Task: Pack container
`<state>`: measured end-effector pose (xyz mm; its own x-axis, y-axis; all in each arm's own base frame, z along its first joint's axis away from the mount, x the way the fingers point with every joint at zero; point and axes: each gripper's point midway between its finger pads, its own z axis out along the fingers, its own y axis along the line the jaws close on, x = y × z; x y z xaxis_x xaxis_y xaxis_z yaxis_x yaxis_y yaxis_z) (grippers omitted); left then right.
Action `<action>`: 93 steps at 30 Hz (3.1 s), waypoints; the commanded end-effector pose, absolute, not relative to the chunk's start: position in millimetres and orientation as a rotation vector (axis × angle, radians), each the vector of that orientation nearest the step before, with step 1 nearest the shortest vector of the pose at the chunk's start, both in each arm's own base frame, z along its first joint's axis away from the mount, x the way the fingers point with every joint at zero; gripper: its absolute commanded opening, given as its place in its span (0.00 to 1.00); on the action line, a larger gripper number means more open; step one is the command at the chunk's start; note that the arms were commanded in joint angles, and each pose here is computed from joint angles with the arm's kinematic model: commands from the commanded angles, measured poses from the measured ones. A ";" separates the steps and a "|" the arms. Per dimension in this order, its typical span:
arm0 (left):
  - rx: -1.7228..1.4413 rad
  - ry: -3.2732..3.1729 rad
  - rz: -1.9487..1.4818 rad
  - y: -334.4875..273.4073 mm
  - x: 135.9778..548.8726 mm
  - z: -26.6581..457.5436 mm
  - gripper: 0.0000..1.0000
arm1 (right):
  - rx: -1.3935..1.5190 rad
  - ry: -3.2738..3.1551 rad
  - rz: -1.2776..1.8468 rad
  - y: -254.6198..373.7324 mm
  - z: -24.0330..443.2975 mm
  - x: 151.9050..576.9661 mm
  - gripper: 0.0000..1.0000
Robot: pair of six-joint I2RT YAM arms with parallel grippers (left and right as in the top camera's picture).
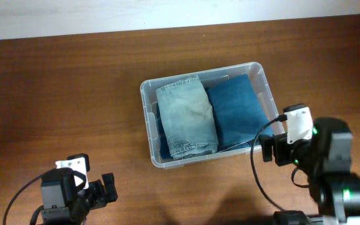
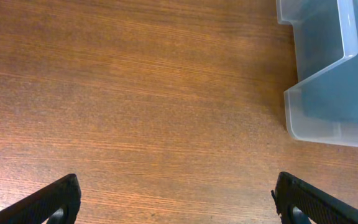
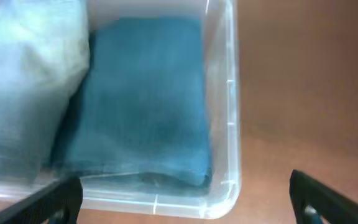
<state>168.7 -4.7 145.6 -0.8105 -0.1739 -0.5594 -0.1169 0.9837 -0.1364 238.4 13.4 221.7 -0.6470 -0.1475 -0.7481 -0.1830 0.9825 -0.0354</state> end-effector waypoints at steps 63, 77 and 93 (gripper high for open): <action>-0.215 2.519 -0.122 -3.7 168.6 146.5 0.99 | -0.279 1.612 -0.075 17.5 159.1 245.1 0.98; -0.092 2.266 0.043 12.9 183.0 172.7 1.00 | -0.279 1.612 -0.075 17.5 159.1 245.1 0.98; 0.101 1.530 0.149 8.0 249.4 185.1 0.99 | -0.279 1.612 -0.075 17.5 159.1 245.1 0.98</action>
